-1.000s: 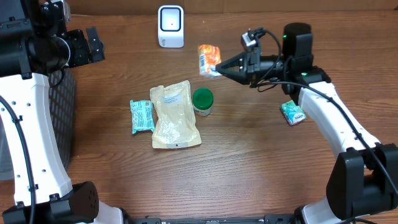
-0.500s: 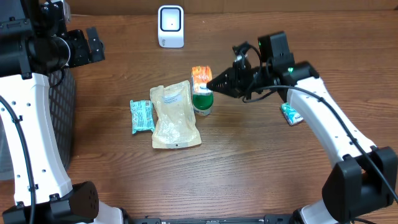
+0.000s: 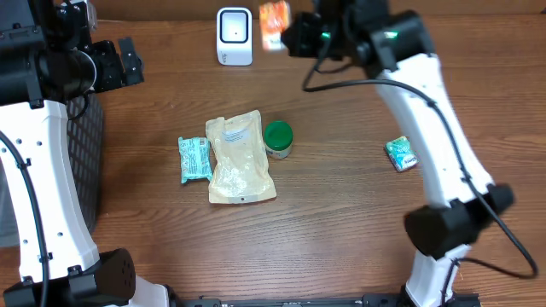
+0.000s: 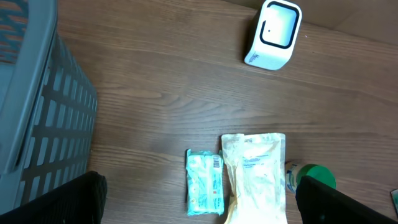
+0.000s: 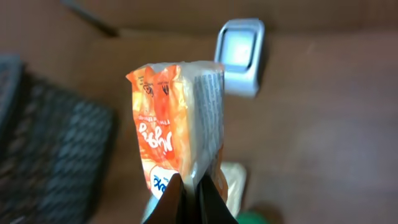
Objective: Scan the item barcode
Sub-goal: 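Carry the orange pack with the right gripper to the white scanner, then hold the orange pack in front of the scanner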
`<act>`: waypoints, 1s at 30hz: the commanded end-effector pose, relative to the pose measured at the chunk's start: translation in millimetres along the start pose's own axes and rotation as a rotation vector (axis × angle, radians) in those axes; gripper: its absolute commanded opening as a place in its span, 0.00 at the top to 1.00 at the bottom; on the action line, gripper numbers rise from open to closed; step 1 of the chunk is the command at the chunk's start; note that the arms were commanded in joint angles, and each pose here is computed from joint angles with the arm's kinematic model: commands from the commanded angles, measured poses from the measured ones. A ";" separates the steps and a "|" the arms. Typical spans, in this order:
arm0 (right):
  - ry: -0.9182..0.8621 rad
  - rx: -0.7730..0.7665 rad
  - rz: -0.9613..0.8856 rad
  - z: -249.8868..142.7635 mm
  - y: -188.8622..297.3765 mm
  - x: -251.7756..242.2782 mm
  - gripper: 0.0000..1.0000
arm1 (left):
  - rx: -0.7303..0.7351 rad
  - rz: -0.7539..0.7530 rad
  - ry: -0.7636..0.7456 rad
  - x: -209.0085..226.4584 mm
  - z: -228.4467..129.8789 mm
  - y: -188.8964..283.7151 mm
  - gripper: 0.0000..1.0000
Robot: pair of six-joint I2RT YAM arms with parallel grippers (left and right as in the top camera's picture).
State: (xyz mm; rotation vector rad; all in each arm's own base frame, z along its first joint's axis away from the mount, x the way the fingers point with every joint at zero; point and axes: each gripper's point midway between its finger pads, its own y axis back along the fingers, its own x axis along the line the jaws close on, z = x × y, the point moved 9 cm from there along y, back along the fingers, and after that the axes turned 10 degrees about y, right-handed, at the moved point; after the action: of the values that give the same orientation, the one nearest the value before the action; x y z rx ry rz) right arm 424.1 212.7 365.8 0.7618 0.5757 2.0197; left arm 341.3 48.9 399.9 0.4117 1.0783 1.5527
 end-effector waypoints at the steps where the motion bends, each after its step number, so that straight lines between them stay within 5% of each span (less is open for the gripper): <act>1: 0.128 -0.058 -0.307 3.1 -36.5 -11.5 0.96 | 0.003 -0.004 -0.028 -2.2 -1.0 -0.7 0.00; 6: 0.352 -0.163 -0.462 11.3 -90.9 -9.2 0.96 | 0.003 -0.004 -0.028 -2.2 -1.0 -0.7 0.00; 20: 0.891 -0.269 -0.540 -12.9 -219.4 -5.3 0.96 | 0.003 -0.004 -0.028 -2.2 -1.0 -0.7 0.00; 30: 0.980 -0.221 -0.549 -40.6 -255.9 -6.4 0.96 | 0.003 -0.004 -0.028 -2.2 -1.0 -0.7 0.01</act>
State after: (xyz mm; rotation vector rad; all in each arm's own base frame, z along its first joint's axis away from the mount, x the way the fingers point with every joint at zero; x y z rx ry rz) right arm 544.2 330.4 160.6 -0.4973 0.9530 1.7965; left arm 341.3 48.9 399.9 0.4118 1.0782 1.5530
